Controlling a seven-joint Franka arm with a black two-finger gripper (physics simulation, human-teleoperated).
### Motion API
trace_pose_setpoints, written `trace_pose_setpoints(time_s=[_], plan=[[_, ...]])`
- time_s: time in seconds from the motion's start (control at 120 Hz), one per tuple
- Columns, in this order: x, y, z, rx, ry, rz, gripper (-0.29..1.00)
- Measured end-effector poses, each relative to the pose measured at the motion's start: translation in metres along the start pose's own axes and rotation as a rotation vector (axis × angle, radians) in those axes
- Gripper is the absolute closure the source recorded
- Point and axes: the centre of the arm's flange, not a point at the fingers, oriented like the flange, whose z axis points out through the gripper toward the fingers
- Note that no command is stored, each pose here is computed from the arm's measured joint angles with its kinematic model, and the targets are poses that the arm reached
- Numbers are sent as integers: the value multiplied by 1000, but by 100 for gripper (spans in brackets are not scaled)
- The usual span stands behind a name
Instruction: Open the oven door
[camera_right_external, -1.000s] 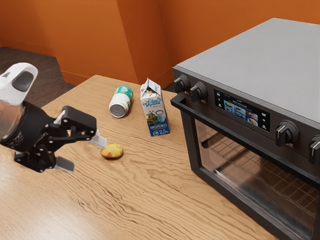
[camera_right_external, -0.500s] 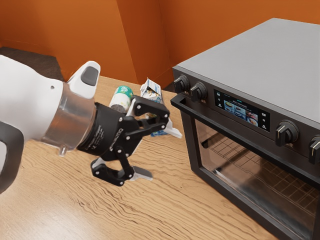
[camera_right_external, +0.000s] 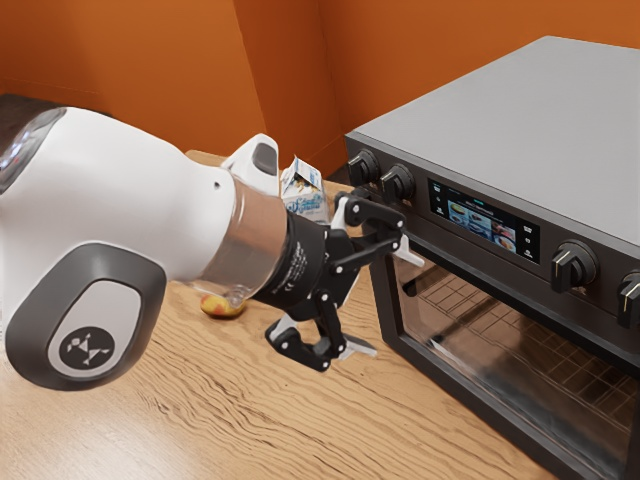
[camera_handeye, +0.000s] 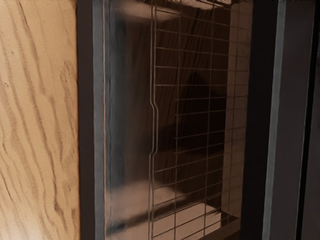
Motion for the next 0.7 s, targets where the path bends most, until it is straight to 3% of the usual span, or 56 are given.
trace_pose_setpoints(time_s=[0.525, 0.7], plan=[[14, 38, 45, -6, 26, -125, 0], [22, 34, 62, 20, 33, -166, 0]])
